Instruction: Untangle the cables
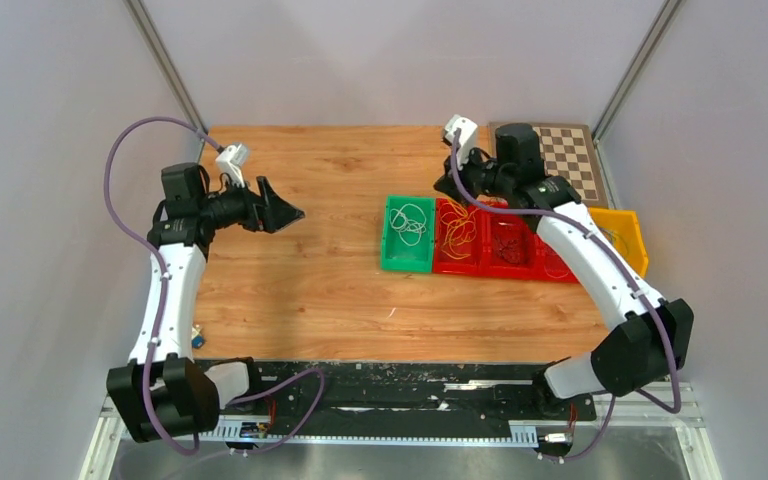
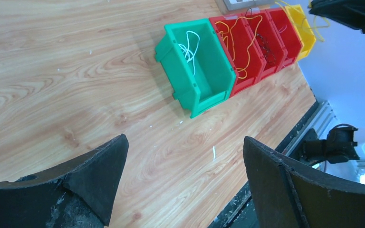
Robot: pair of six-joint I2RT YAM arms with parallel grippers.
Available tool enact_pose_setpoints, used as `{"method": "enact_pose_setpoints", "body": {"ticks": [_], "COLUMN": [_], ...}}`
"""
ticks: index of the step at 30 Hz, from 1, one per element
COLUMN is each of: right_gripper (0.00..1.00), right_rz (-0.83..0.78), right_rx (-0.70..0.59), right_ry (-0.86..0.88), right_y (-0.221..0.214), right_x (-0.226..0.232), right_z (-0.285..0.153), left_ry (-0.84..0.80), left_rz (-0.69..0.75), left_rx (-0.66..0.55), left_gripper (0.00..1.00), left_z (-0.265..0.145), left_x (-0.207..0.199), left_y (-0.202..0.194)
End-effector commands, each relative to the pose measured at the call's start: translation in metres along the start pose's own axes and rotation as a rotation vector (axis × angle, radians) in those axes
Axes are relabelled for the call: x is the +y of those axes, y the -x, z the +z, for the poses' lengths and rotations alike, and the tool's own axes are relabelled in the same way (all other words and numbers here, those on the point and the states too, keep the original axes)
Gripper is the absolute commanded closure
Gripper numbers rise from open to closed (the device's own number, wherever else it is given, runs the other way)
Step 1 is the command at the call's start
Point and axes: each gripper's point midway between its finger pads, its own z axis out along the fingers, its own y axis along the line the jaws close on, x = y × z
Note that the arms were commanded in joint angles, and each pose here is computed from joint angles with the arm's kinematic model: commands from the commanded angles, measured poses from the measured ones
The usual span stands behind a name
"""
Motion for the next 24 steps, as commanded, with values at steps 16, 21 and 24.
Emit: {"method": "enact_pose_setpoints", "body": {"ticks": [16,21,24], "right_gripper": [1.0,1.0,1.0], "right_rz": [0.412,0.394,0.391], "right_rx": [0.381,0.407,0.425], "right_ry": [-0.141,-0.139,-0.145], "right_y": [-0.224,-0.253,-0.26], "right_x": [-0.068,-0.076,-0.085], "right_z": [0.054,0.074,0.078], "left_ry": [0.018,0.036,0.043], "left_rz": [0.029,0.022,0.011], "left_rx": [0.016,0.031,0.048], "left_gripper": [0.03,0.03,0.03], "left_z": [0.004,0.003,0.004], "left_x": [0.012,0.015,0.019], "left_y": [0.017,0.015,0.013]}}
